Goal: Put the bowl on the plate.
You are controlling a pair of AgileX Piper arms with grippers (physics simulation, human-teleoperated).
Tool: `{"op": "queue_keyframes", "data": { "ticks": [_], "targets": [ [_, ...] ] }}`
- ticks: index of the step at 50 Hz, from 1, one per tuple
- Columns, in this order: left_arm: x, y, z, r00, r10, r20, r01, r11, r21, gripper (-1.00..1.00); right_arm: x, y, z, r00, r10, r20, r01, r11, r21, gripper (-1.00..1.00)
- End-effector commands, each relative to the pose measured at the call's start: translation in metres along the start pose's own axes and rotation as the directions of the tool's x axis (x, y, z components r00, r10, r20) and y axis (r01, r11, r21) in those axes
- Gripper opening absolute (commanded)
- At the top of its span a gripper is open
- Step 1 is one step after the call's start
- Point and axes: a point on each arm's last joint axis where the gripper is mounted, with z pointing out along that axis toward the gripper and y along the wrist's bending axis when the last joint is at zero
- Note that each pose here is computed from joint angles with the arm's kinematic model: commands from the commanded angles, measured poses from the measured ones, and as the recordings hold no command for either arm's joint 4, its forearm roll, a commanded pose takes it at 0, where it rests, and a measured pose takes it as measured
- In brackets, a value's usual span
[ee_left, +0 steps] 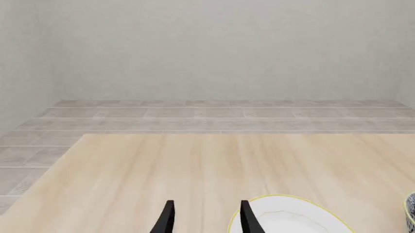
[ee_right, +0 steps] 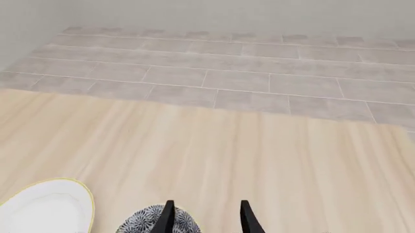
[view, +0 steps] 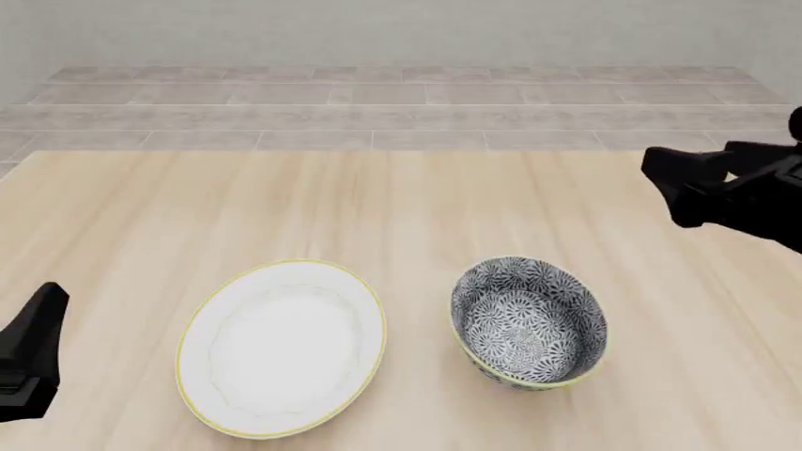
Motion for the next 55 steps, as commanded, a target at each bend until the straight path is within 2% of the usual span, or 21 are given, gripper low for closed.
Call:
{"op": "queue_keyframes", "data": {
  "ticks": [1, 5, 27, 39, 55],
  "targets": [
    [0.0, 0.0, 0.0, 1.0, 0.0, 0.0, 0.0, 1.0, 0.0, 1.0, -0.001, 0.007, 0.023, 0.996, 0.038, -0.076, -0.041, 0.999, -0.028, 1.0],
    [0.0, 0.0, 0.0, 1.0, 0.0, 0.0, 0.0, 1.0, 0.0, 1.0, 0.001, 0.009, 0.029, 0.993, 0.055, -0.104, -0.059, 0.998, -0.034, 1.0],
    [0.0, 0.0, 0.0, 1.0, 0.0, 0.0, 0.0, 1.0, 0.0, 1.0, 0.027, 0.01, 0.05, 0.974, 0.033, -0.224, -0.041, 0.999, -0.029, 1.0],
    [0.0, 0.0, 0.0, 1.0, 0.0, 0.0, 0.0, 1.0, 0.0, 1.0, 0.033, 0.008, 0.051, 0.97, 0.036, -0.24, -0.042, 0.999, -0.021, 1.0],
    [0.0, 0.0, 0.0, 1.0, 0.0, 0.0, 0.0, 1.0, 0.0, 1.0, 0.06, 0.009, 0.058, 0.952, 0.088, -0.292, -0.094, 0.996, -0.008, 1.0]
  ]
}}
